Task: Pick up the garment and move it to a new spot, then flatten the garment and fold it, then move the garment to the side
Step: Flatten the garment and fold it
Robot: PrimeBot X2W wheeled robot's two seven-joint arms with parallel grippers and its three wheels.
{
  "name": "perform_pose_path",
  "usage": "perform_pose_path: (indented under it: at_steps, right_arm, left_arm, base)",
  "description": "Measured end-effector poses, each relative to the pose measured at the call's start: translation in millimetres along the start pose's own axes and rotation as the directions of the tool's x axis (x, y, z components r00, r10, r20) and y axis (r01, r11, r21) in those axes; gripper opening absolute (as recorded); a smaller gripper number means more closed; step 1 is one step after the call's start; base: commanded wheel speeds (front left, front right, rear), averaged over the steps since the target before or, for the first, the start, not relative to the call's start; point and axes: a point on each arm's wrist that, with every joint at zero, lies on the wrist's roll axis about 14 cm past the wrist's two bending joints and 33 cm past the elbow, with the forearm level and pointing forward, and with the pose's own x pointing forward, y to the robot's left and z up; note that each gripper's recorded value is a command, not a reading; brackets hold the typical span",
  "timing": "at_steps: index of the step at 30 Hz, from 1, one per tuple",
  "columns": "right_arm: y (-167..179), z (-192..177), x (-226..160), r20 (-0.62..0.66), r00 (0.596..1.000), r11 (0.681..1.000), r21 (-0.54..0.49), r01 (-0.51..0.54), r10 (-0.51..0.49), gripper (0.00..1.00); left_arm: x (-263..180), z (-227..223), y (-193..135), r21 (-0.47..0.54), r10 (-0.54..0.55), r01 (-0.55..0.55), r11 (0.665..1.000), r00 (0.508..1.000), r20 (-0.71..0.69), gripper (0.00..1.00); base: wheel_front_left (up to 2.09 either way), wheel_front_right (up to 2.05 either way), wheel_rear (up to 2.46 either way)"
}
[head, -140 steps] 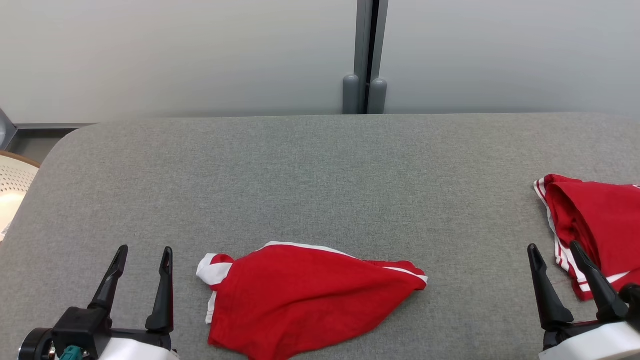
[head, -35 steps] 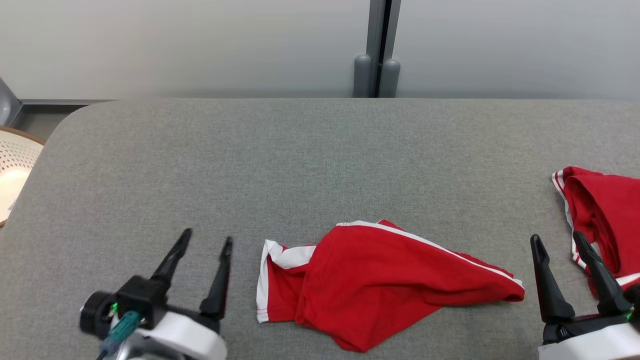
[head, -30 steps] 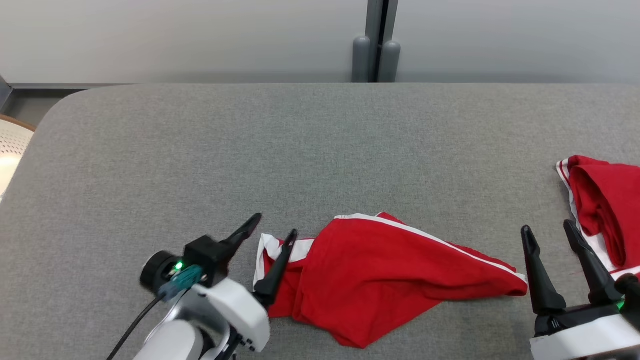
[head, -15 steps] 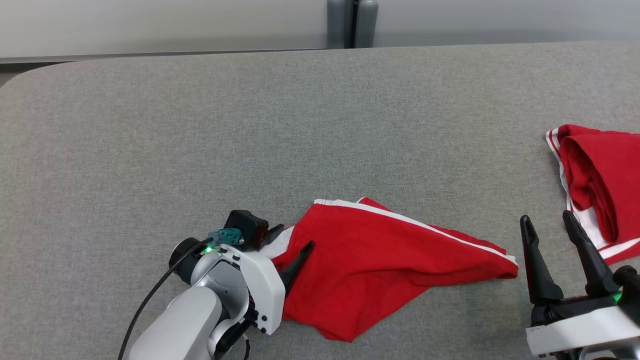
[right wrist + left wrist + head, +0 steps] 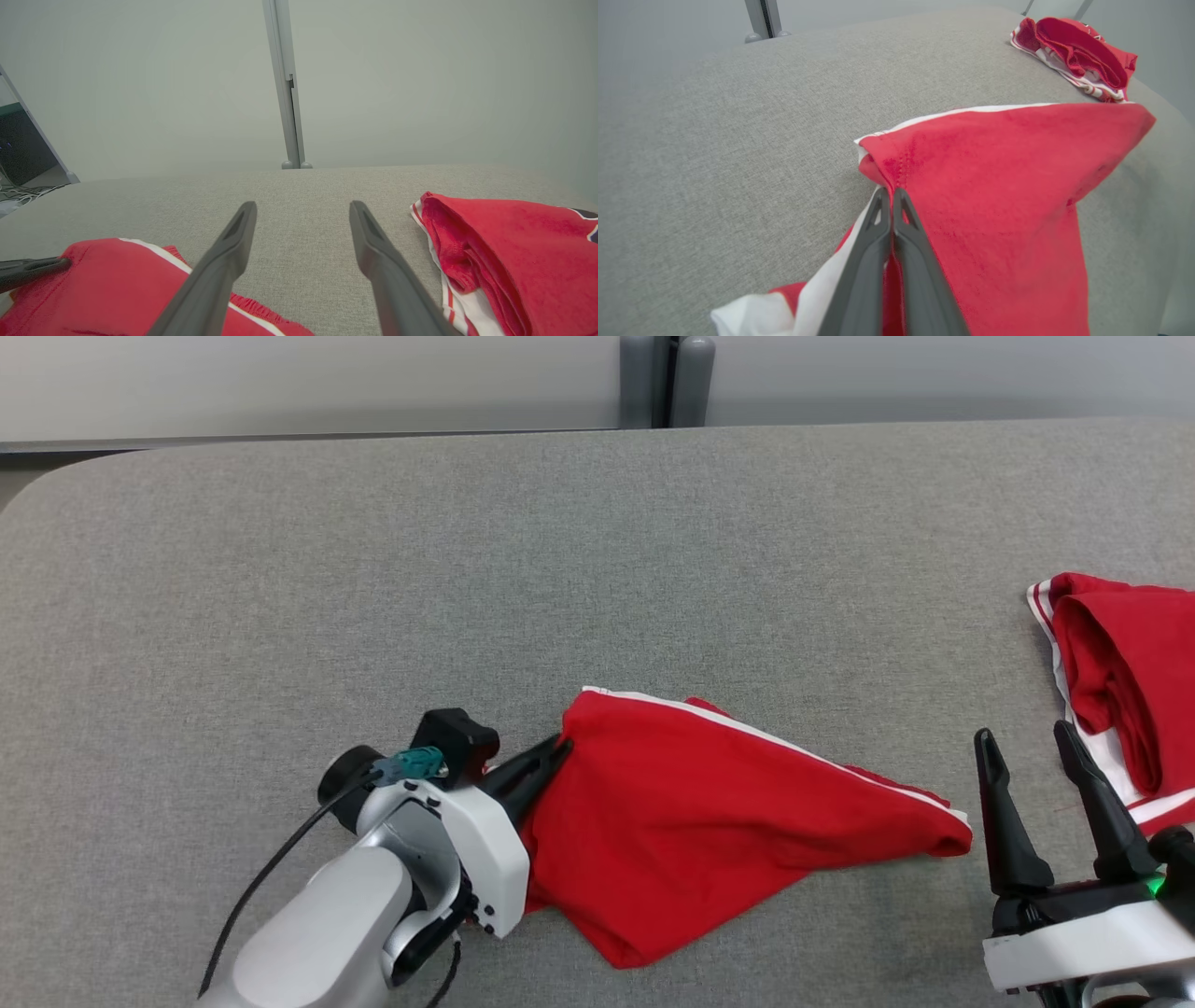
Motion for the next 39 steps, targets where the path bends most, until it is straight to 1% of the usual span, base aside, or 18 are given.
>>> perform_pose_path:
  at_steps: [1,5,7,9,11,15,18,22,27,28,29,31,33,36,39]
  right_arm:
    - [0,0,0,0.0,1.0,1.0,0.0,0.0,0.0,1.0]
    - [0,2,-1,0.006,1.0,1.0,0.005,0.001,-0.001,1.0]
    - [0,2,-1,0.007,1.0,1.0,0.007,0.003,-0.003,1.0]
    - [0,0,-2,0.0,1.0,1.0,0.011,0.005,-0.005,1.0]
    - [1,-1,-2,-0.003,1.0,1.0,0.019,0.003,-0.003,1.0]
    - [1,-4,-2,-0.013,1.0,1.0,0.026,0.006,-0.006,1.0]
    - [1,-4,-2,-0.014,1.0,1.0,0.03,0.009,-0.009,1.0]
    - [1,-3,-3,-0.018,1.0,0.999,0.035,0.009,-0.009,1.0]
    - [3,-1,-3,-0.015,1.0,0.999,0.035,0.003,-0.002,1.0]
    - [4,0,-4,-0.013,1.0,0.999,0.035,0.002,-0.002,1.0]
    - [4,1,-4,-0.01,1.0,0.999,0.034,0.001,-0.001,1.0]
    - [5,4,-5,-0.002,1.0,0.999,0.033,-0.001,0.001,1.0]
    - [6,7,-8,0.004,1.0,1.0,0.03,-0.003,0.003,1.0]
    - [6,12,-11,0.016,1.0,1.0,0.019,-0.007,0.007,1.0]
    - [7,18,-13,0.024,1.0,1.0,0.002,-0.014,0.014,1.0]
  left_arm:
    - [0,0,0,0.0,0.0,0.0,1.0,1.0,0.0,0.0]
    - [-10,25,17,0.041,0.054,-0.058,0.997,0.994,0.1,0.0]
    - [-21,23,22,0.044,0.075,-0.08,0.996,0.991,0.111,0.0]
    - [-38,6,28,0.034,0.112,-0.115,0.993,0.99,0.084,0.0]
    - [-54,-13,30,0.002,0.154,-0.154,0.988,0.987,0.053,0.0]
    - [-85,-41,35,-0.067,0.241,-0.241,0.968,0.97,0.002,0.0]
    - [-96,-63,24,-0.134,0.25,-0.254,0.958,0.967,-0.05,0.0]
    - [-97,-81,6,-0.187,0.231,-0.246,0.951,0.968,-0.098,0.0]
    - [-96,-93,8,-0.212,0.257,-0.275,0.938,0.96,-0.11,0.0]
    - [-96,-93,9,-0.215,0.266,-0.282,0.935,0.959,-0.099,0.4]
    - [-96,-91,11,-0.219,0.283,-0.294,0.93,0.956,-0.081,1.0]
    - [-96,-84,15,-0.22,0.309,-0.308,0.926,0.951,-0.029,1.0]
    - [-99,-71,23,-0.227,0.359,-0.341,0.912,0.932,0.044,1.0]
    - [-110,-57,34,-0.238,0.431,-0.396,0.887,0.894,0.12,1.0]
    - [-122,-28,50,-0.237,0.498,-0.45,0.861,0.84,0.217,1.0]
  base:
    - [0.0,0.0,0.0]
    - [0.0,0.0,0.0]
    - [0.0,0.0,0.0]
    - [0.0,0.0,0.0]
    - [0.0,0.0,0.0]
    - [0.0,0.0,0.0]
    - [0.0,0.0,0.0]
    - [0.0,0.0,0.0]
    - [0.0,0.0,0.0]
    - [0.0,0.0,0.0]
    - [0.0,0.0,0.0]
    - [0.0,0.0,0.0]
    - [0.0,0.0,0.0]
    - [0.0,0.0,0.0]
    - [0.0,0.0,0.0]
